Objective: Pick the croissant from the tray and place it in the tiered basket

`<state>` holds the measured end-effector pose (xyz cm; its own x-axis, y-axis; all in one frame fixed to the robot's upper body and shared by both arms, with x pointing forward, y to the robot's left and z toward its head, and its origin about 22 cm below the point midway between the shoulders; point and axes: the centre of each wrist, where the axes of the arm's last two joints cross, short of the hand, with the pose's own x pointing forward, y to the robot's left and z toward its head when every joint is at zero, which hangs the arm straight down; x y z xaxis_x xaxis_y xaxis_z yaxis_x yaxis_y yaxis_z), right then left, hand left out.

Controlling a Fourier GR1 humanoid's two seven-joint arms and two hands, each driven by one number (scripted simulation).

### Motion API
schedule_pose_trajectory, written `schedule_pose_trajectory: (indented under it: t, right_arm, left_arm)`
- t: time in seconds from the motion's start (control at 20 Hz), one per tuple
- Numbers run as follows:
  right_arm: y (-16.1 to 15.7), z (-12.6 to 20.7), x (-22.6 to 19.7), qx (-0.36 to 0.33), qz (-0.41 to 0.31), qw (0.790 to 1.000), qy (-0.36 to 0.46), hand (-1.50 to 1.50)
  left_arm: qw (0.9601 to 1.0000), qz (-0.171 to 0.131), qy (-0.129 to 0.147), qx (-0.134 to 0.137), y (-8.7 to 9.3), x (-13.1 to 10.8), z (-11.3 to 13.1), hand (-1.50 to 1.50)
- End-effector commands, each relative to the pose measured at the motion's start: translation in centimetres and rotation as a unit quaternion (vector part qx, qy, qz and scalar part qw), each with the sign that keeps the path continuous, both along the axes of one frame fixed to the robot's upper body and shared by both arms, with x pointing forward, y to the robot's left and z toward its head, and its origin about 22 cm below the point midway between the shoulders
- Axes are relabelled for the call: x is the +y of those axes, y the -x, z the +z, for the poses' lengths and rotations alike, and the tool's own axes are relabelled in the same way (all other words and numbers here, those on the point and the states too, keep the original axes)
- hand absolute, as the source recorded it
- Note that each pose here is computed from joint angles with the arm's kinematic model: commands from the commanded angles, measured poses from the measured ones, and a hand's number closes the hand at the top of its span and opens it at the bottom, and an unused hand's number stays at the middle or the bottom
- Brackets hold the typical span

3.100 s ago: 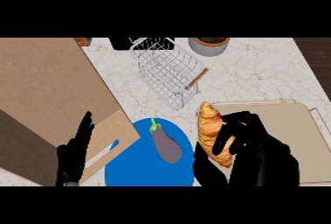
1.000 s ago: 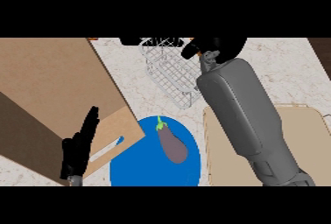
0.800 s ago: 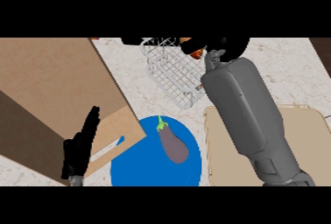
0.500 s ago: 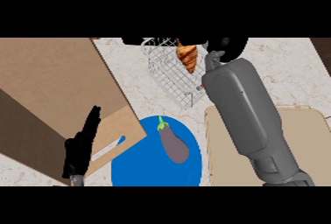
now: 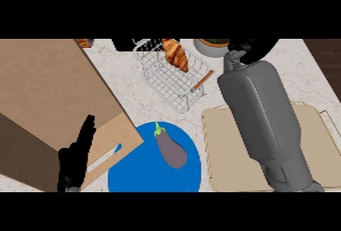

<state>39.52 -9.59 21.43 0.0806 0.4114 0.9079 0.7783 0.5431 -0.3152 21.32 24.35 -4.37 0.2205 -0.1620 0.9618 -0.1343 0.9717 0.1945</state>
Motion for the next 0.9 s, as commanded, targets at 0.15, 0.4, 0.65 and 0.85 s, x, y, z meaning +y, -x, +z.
schedule_pose_trajectory:
  t: [0.15, 0.4, 0.65, 0.85]
  right_arm:
    - [4.4, 0.9, -4.8, -0.033, -0.092, 0.99, -0.097, -1.5]
    - [10.0, 1.7, -7.5, -0.038, -0.094, 0.989, -0.109, -1.5]
    - [16.4, -0.6, -10.9, -0.018, -0.097, 0.991, -0.094, -1.5]
    - [22.1, -0.1, -11.2, -0.027, -0.053, 0.993, -0.099, -1.5]
  left_arm:
    - [0.9984, 0.042, -0.007, 0.036, 2.2, 1.4, -1.2, 0.0]
    - [0.9971, 0.057, 0.006, 0.05, 2.3, 1.3, -1.6, 0.0]
    - [0.9972, 0.059, -0.004, 0.045, 3.4, 2.8, -1.4, 0.0]
    - [0.9972, 0.063, 0.003, 0.041, 3.2, 3.4, -1.4, 0.0]
